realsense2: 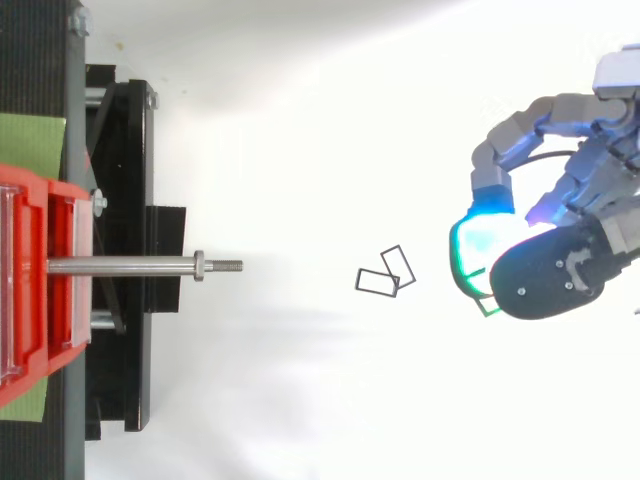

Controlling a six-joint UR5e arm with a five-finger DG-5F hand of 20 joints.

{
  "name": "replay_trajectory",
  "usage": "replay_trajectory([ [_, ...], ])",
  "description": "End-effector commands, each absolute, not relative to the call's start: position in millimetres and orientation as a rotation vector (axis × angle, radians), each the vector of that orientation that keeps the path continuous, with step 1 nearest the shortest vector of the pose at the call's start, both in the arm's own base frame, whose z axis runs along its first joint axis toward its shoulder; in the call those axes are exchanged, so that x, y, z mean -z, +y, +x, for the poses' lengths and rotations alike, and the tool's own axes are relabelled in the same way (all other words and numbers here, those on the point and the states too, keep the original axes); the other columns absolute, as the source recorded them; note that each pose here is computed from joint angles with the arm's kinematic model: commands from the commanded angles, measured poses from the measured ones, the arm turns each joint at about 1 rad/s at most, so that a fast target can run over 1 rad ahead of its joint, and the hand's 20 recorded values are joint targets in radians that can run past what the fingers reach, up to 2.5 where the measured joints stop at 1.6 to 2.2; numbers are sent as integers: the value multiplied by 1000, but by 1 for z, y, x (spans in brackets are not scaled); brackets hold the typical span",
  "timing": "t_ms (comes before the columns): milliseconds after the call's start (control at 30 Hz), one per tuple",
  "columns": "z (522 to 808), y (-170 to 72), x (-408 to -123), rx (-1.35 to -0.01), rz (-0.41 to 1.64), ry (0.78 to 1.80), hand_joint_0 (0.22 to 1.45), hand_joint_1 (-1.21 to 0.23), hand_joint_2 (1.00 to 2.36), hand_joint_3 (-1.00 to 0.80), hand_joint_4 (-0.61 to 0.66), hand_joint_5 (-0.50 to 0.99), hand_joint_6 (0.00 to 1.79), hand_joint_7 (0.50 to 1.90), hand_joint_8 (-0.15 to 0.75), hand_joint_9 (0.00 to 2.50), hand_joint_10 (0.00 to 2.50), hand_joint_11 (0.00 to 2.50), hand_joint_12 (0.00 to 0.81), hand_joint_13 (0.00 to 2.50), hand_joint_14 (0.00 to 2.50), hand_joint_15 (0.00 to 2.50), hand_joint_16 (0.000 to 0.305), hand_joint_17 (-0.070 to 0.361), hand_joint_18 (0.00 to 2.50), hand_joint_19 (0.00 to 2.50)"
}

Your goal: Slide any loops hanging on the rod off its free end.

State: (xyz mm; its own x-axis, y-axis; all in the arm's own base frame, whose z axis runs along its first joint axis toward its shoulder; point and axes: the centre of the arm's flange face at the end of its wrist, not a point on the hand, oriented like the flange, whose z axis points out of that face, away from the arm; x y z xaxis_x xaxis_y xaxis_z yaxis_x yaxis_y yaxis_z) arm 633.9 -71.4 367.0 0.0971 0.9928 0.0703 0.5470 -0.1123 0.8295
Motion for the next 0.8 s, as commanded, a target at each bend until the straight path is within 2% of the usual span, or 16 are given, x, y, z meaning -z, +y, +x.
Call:
replay_trajectory([
  [0,636,-71,-362,-885,1701,1526,636,-741,1017,-249,-97,-174,914,1090,281,1022,17,495,278,945,10,223,43,96,977,431],
  [167,638,-74,-341,-920,1675,1491,633,-735,1018,-244,-105,-176,914,1089,278,1018,15,482,275,942,8,226,43,96,973,439],
  [367,647,-74,-341,-964,1634,1448,625,-729,1020,-223,-105,-173,914,1092,282,1016,15,476,275,939,9,228,43,96,968,440],
  [767,653,-73,-328,-946,1493,1473,620,-730,1019,-213,-102,-170,912,1103,284,1009,17,480,277,937,8,228,43,96,960,442],
])
